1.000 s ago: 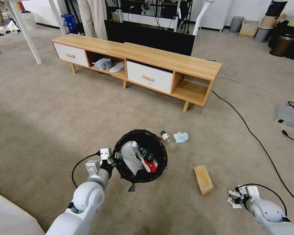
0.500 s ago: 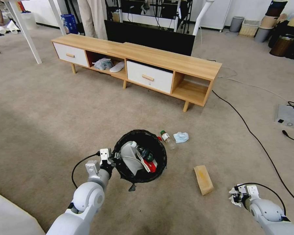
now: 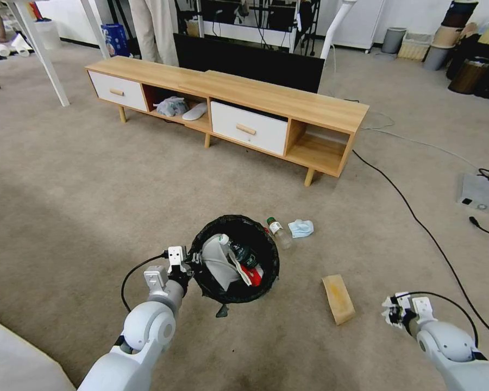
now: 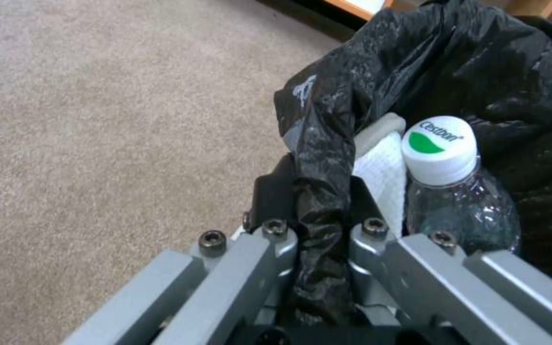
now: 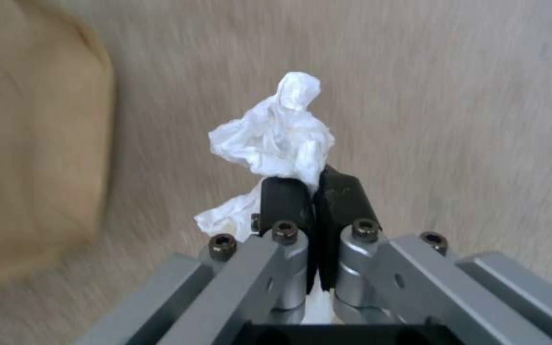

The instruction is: Pick up the trash bin and place the garbage on the floor into it.

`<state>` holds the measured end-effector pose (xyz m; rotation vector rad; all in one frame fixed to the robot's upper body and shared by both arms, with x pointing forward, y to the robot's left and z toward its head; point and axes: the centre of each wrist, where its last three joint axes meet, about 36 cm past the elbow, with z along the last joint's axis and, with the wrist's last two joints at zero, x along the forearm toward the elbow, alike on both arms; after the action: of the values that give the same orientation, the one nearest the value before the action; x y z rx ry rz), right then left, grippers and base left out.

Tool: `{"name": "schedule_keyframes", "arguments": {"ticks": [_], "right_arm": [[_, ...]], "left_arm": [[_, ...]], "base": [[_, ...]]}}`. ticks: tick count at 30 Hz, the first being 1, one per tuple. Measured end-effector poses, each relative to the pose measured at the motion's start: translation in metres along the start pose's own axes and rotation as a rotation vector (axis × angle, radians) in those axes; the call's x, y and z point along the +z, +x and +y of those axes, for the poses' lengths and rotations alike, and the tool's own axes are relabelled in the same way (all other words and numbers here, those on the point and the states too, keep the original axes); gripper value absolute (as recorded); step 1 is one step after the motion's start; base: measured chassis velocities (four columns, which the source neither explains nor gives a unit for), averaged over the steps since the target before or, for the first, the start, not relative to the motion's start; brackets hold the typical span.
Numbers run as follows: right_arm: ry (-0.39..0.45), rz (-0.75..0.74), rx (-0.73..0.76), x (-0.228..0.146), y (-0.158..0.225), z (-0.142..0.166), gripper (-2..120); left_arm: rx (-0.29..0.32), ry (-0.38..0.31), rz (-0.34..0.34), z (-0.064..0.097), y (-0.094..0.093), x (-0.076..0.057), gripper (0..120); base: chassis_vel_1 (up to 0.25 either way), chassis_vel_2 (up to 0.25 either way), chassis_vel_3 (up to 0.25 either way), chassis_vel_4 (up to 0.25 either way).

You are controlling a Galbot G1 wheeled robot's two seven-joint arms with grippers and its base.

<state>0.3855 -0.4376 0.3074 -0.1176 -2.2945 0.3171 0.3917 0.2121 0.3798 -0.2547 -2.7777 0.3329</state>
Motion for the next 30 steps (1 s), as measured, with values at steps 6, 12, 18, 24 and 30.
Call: {"name": "schedule_keyframes", "arguments": {"ticks": [6,12,18,24,30], "right_arm": [[0.0,-0.151,-0.017,-0.037,0.026,0.017,1],[0.005,-0.346,-0.101,-0.08,0.07,0.04,1],[0.045,-0.501,-0.257,-0.103,0.107,0.054,1],[0.171,-0.621,-0.364,-0.136,0.146,0.047,1],[0.284,-0.741,-0.502,-0.161,0.164,0.033,1]], "left_arm": [[-0.003,0.002,0.0,-0.002,0.002,-0.002,4],[-0.004,0.006,0.002,-0.003,0.007,-0.004,4],[0.008,0.009,0.025,-0.01,0.007,0.001,4],[0.022,0.008,0.055,-0.019,0.007,0.009,4],[0.027,0.003,0.08,-0.023,0.006,0.015,4]], "base": [[0.0,0.0,0.0,0.0],[0.0,0.0,0.0,0.0],[0.0,0.0,0.0,0.0],[0.0,0.0,0.0,0.0],[0.0,0.0,0.0,0.0]]}}
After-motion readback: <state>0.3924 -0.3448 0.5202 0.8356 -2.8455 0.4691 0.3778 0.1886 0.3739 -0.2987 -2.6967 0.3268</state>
